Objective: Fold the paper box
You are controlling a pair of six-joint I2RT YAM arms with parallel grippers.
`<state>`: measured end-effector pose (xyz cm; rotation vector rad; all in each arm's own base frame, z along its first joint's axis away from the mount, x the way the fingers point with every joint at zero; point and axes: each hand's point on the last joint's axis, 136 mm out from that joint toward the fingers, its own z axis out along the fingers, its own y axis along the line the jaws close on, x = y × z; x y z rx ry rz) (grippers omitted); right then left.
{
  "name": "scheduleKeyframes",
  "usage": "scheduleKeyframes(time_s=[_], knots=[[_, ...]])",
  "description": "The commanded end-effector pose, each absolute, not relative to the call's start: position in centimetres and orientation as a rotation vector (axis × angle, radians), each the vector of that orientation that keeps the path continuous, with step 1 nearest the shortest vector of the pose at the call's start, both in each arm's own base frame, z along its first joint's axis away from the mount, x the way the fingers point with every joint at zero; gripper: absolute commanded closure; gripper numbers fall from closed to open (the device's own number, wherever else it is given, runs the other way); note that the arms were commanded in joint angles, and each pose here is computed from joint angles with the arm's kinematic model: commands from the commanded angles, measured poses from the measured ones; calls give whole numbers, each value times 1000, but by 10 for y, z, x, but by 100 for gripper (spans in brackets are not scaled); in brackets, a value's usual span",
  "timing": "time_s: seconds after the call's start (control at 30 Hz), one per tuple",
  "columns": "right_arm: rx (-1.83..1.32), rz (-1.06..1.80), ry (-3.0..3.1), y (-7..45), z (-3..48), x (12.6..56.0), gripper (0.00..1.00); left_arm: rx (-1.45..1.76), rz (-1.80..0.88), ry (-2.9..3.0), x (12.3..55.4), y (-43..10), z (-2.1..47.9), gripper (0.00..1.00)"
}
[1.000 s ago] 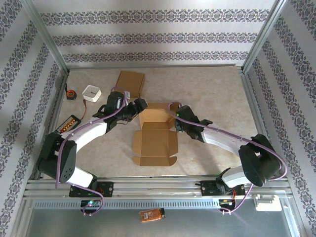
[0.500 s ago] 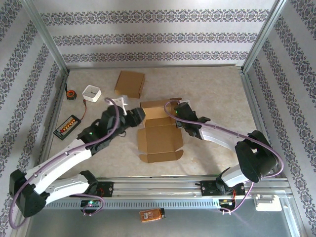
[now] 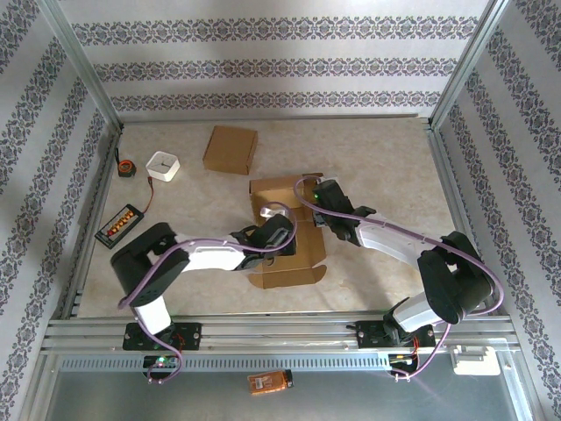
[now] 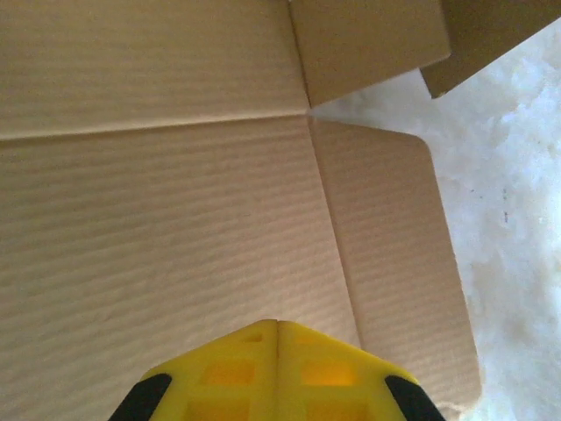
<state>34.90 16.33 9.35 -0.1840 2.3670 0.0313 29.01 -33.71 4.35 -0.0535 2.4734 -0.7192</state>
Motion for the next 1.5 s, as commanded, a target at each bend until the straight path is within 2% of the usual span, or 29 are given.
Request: scheduleKeyframes(time_s=[0.0, 0.33, 0.6, 1.07, 1.33, 1.47], knots=[[-157, 93, 2349, 168, 105, 353, 95, -66, -902, 2370, 303, -374, 67, 100], [-122, 220, 2421, 180, 118, 342, 95, -30, -765, 2464, 305, -365, 22, 100], [-51, 356, 2531, 192, 118, 324, 94, -66, -774, 2485, 308, -364, 11, 100], [39, 417, 2643, 201, 79, 294, 93, -71, -788, 2479, 316, -359, 18, 100], [43, 310, 2650, 189, 42, 285, 95, -95, -885, 2409, 317, -365, 56, 100], [40, 309, 2640, 190, 44, 287, 95, -105, -921, 2375, 310, -360, 74, 88]])
